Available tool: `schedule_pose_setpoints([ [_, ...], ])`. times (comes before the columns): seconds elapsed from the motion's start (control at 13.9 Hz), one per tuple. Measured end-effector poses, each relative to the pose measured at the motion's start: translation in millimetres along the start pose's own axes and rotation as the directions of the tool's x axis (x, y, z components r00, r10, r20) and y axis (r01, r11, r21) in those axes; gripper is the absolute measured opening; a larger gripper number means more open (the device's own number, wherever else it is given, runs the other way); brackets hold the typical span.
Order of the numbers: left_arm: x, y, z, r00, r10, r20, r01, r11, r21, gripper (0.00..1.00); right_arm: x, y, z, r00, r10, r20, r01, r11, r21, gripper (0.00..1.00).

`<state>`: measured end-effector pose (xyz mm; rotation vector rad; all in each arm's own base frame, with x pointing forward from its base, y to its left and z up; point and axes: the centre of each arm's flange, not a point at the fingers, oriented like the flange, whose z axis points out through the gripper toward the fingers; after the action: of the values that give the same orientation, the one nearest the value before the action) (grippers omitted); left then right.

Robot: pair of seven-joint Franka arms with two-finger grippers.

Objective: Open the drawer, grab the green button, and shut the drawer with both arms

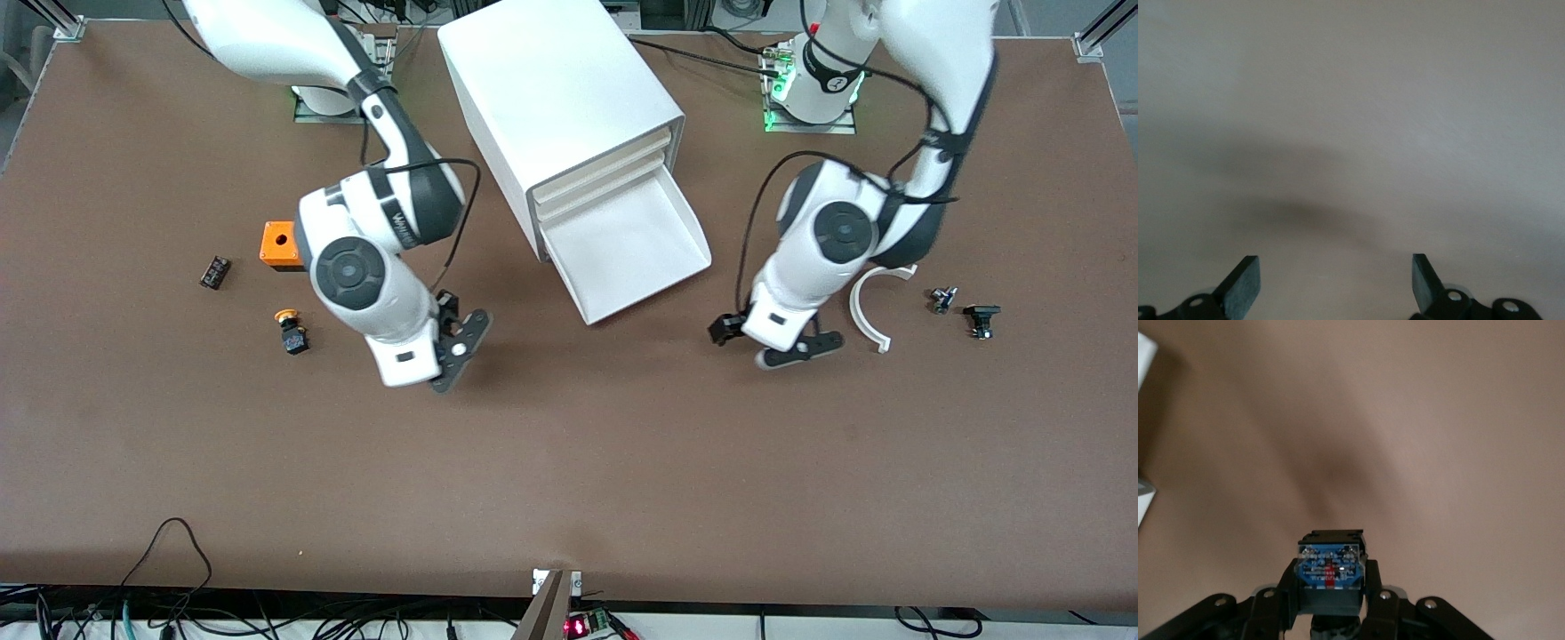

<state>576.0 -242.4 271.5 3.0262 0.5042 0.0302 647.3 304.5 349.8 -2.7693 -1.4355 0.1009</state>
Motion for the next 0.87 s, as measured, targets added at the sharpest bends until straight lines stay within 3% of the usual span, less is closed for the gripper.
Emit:
schedule_pose_setpoints([
  [0.14,-24.9,23.1,26.8,1.0,-0.015,0.022,0.015,1.0,0.009,1.0,-15.7,12.8,11.2,0.99,0.142,-0.011,-0.142,0.99,0.003,0.41],
  [0.29,-43.5,35.2,41.2,0.999,-0.023,0.042,0.022,0.999,0.025,1.0,-20.8,12.2,24.8,0.956,0.29,-0.035,-0.29,0.957,0.013,0.41],
  [0.5,-67.8,39.5,55.9,0.997,0.003,0.072,-0.007,0.999,0.049,1.0,-27.8,6.0,37.8,0.905,0.425,-0.018,-0.425,0.905,0.022,0.41],
  [0.72,-103.5,54.6,64.7,0.992,0.058,0.109,-0.064,0.997,0.052,1.0,-40.1,2.0,51.8,0.815,0.58,0.015,-0.58,0.814,0.025,0.41],
  [0.87,-120.6,60.3,66.1,0.989,0.084,0.124,-0.091,0.995,0.052,1.0,-46.4,-0.8,65.1,0.76,0.649,0.01,-0.649,0.76,0.023,0.41],
])
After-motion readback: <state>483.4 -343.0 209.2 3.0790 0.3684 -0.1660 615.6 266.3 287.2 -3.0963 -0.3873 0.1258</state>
